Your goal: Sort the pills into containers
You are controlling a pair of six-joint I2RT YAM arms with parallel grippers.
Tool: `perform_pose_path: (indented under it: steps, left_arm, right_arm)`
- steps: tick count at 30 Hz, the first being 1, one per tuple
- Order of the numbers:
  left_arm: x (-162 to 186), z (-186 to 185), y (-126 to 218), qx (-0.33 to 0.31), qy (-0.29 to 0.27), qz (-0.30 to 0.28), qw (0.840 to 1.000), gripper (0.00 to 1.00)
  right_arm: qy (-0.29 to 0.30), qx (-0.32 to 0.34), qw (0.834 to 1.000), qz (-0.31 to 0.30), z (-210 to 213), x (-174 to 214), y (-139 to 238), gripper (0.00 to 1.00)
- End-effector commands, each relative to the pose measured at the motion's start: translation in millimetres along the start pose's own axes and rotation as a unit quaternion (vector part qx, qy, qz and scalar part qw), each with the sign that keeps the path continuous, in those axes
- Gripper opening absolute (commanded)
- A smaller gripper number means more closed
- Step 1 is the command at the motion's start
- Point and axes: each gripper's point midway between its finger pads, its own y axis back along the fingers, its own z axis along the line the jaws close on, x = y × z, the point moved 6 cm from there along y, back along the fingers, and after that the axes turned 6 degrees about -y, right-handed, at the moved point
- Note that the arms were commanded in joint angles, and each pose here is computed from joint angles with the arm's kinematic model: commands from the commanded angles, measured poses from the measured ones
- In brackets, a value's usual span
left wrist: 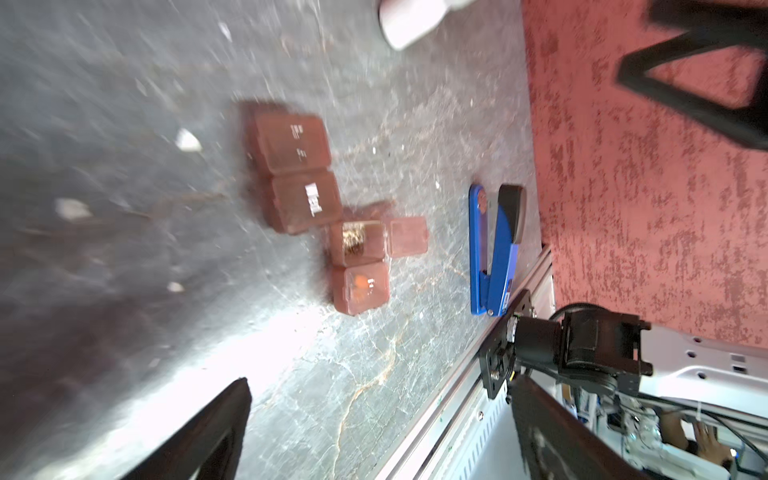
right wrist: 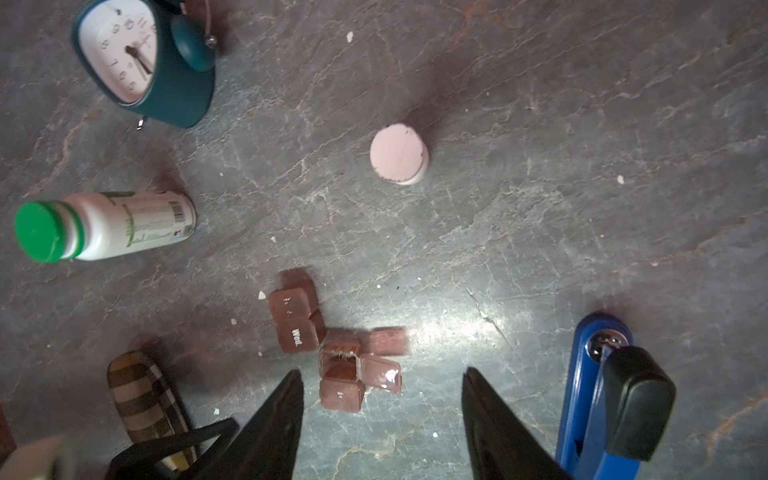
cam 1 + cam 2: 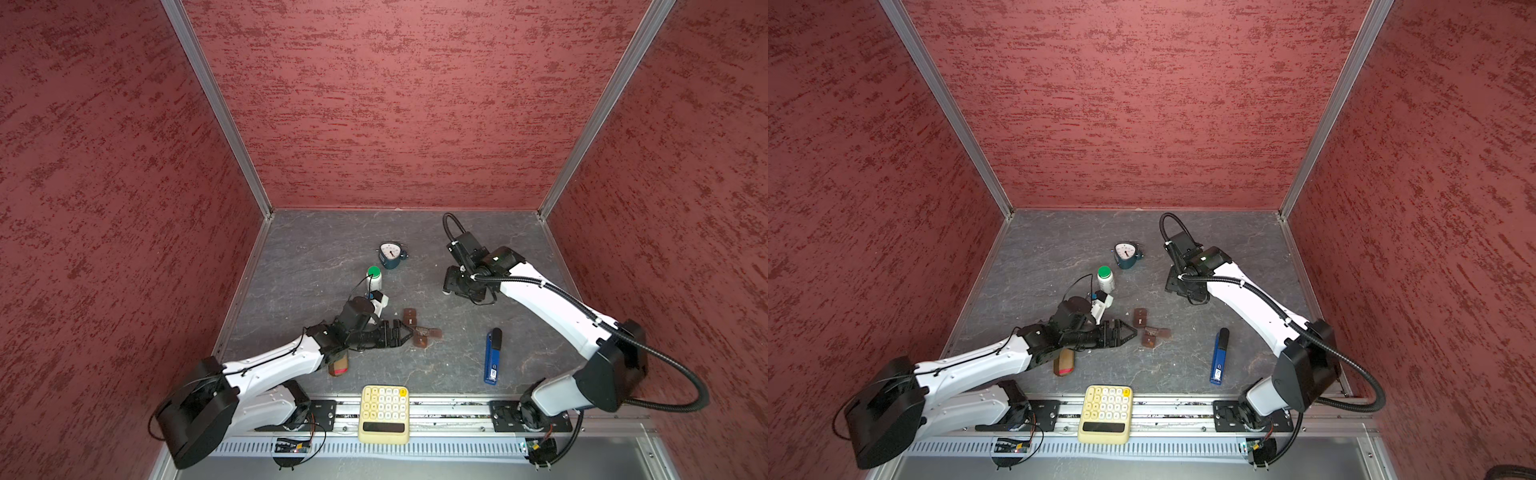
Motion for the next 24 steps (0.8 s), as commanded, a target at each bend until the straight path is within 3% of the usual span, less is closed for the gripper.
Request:
perform_pose_path:
  steps: [1, 11, 18, 24]
  left_arm:
    - [-12, 6, 21, -0.035, -0.023, -0.030, 0.999, 0.97]
    - [-49, 3, 61, -0.036, -0.054, -0.124, 0.990, 0.95]
    - [-53, 10, 65, -0.039, -0.058, -0.137, 0.988, 0.95]
    - [-52, 13, 65, -0.033, -0.056, -0.136, 0.989, 0.95]
  right_arm:
    - [-0.003, -0.018, 1.000, -0.013, 8, -20, -2, 0.62]
    - [-0.029, 0.001, 0.999, -0.024, 14, -55, -29, 0.67]
    - [-0.034, 0.028, 0.999, -0.021, 16, -67, -47, 0.73]
    - [-0.032, 0.048, 0.998, -0.004, 15, -71, -67, 0.71]
